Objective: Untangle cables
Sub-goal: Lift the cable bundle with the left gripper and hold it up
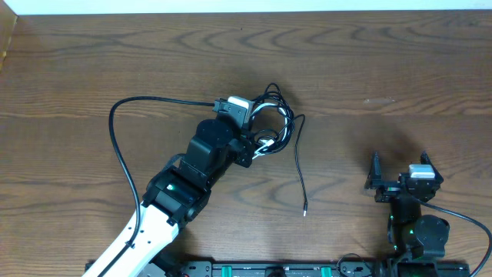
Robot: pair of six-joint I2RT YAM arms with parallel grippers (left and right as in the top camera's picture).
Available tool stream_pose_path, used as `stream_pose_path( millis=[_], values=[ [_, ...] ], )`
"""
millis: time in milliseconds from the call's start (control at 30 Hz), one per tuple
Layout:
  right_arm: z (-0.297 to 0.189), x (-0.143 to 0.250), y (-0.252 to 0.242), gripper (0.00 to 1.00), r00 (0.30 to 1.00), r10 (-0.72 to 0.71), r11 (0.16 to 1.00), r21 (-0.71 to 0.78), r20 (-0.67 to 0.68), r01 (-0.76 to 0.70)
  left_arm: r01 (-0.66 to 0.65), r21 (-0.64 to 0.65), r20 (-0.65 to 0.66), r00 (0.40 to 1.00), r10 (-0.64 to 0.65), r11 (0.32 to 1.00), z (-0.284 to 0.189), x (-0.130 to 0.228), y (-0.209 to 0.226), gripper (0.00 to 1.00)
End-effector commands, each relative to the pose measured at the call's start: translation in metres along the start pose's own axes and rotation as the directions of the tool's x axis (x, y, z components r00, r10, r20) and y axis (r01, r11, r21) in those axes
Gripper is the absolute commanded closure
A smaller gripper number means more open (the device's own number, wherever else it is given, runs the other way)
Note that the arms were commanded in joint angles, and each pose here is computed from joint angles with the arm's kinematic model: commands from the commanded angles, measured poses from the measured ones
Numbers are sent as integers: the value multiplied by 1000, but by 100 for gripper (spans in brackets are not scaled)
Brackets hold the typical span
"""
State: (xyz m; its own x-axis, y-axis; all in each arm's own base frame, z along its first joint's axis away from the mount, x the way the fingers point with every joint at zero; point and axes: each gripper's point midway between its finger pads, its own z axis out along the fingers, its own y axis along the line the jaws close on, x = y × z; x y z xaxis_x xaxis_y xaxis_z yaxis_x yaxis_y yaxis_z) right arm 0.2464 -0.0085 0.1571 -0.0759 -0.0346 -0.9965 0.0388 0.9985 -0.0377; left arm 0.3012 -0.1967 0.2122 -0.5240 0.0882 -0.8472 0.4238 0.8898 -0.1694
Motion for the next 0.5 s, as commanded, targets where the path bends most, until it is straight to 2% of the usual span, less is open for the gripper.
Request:
stream_pose_path(
  millis=[0, 467],
  values=[
    [0, 0, -4, 1, 1000, 10, 1000, 18, 1, -10, -3, 12, 16, 1000, 3, 1000, -3, -8, -3, 92],
    [0, 0, -4, 1, 1000, 10, 1000, 18, 1, -10, -4, 9, 4, 1000, 4, 1000, -3, -5, -2, 92]
  ],
)
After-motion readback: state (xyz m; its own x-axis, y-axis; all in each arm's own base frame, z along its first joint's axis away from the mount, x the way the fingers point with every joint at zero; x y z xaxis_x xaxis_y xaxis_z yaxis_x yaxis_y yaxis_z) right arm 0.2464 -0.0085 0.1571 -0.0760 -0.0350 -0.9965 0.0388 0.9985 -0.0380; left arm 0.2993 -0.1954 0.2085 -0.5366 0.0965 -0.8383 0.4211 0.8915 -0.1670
